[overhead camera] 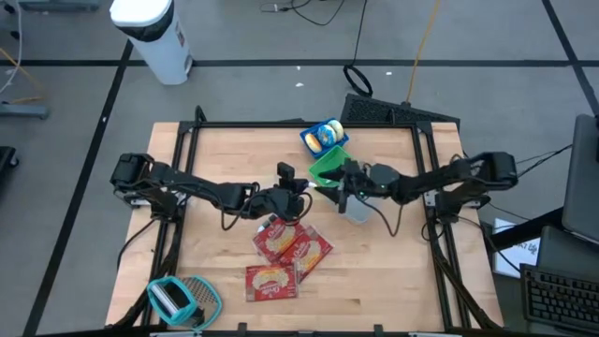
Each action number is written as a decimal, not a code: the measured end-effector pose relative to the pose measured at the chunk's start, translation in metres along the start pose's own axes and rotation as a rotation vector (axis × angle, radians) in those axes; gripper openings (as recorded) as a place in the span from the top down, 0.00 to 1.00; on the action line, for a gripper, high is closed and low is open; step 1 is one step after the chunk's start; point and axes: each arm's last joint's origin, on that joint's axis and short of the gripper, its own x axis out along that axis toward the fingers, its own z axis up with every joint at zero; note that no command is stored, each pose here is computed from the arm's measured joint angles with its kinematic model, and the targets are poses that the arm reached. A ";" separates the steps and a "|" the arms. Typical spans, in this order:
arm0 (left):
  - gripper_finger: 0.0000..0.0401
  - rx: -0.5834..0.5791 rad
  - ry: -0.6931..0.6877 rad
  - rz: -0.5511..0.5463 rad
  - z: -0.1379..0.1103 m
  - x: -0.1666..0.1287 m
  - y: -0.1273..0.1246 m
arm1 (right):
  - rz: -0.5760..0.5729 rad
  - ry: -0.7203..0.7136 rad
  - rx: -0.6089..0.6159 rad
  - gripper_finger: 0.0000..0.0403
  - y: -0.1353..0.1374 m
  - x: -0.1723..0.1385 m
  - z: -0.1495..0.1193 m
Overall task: Pick & Place Food Item
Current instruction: Put the small purple food coloring bottle into the green bin
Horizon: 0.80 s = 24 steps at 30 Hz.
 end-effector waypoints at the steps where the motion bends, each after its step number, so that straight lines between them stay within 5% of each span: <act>1: 0.82 -0.002 0.000 0.000 0.000 0.000 0.000 | 0.013 0.007 0.007 0.36 0.000 0.005 0.000; 11: 0.82 -0.020 0.000 -0.004 -0.001 0.002 0.002 | 0.069 0.024 0.028 0.38 0.003 0.031 0.002; 24: 0.82 -0.035 -0.012 -0.016 -0.001 0.002 0.002 | 0.096 0.031 0.027 0.60 0.005 0.031 0.002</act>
